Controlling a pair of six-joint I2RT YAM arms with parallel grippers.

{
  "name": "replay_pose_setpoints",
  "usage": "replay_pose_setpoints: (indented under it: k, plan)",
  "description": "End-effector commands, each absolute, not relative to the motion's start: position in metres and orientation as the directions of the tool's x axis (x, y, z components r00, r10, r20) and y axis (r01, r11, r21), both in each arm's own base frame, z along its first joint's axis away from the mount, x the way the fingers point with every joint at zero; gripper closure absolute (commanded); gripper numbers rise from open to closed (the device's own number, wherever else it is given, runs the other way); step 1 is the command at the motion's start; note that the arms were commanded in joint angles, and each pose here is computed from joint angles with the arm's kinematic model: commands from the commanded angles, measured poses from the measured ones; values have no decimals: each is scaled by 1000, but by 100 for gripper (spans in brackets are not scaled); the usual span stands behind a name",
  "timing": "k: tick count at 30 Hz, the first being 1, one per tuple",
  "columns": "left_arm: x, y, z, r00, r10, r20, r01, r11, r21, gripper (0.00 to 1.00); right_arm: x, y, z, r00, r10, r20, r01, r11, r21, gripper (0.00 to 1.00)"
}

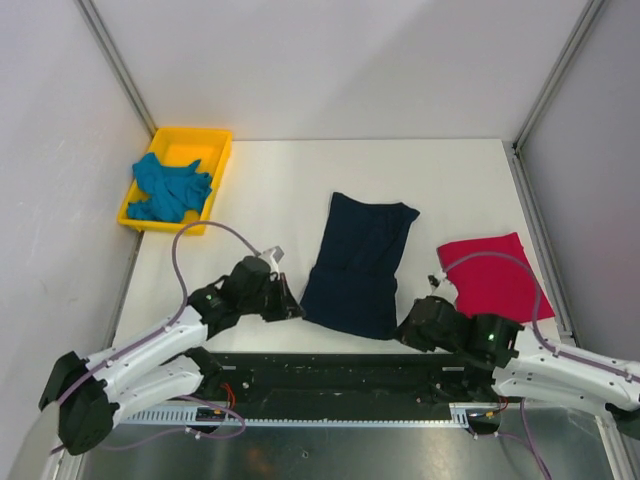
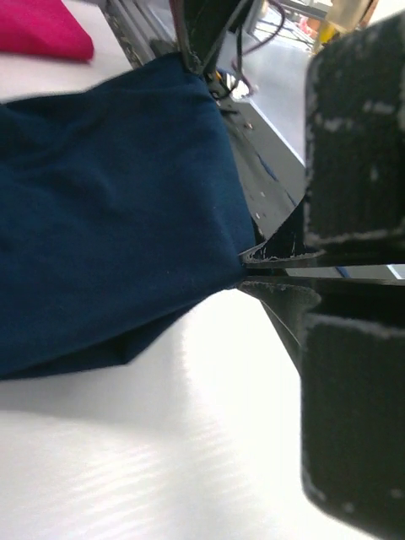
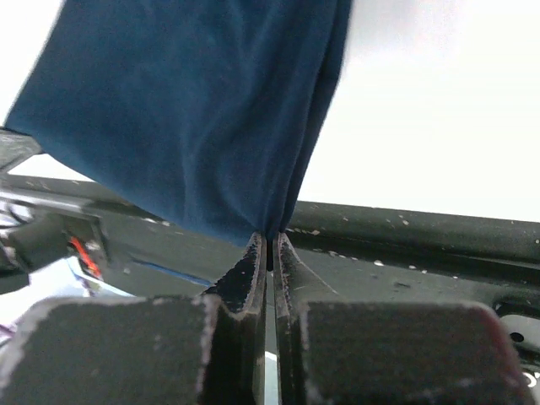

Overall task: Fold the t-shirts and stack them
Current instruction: Fold the long partially folded tshirt into a neat square

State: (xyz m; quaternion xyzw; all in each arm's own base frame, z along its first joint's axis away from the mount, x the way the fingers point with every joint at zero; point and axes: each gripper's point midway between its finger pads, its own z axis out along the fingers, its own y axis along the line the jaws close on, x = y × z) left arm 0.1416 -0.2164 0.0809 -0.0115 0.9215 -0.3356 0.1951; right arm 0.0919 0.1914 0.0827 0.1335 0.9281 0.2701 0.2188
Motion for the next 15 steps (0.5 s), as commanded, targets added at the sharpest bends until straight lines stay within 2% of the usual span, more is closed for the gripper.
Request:
replay_pose_setpoints:
  k: [1,5,10,15]
  plan:
    - [181,-231,129,-871,-190,-454,154,771,-618,100,128,174,133,-755,449,-479,136,821,555,100]
    - [221,-245,153,-846,-194,-496,167,788,-593,100,171,166,161,-697,463,-548,135,835,534,100]
    - [293,-260,183,-807,-226,-546,164,801,-575,100,253,142,181,-636,521,-569,186,819,542,100]
    - [371,-270,190,-789,-266,-554,129,810,-572,100,338,126,189,-614,542,-574,187,806,562,100]
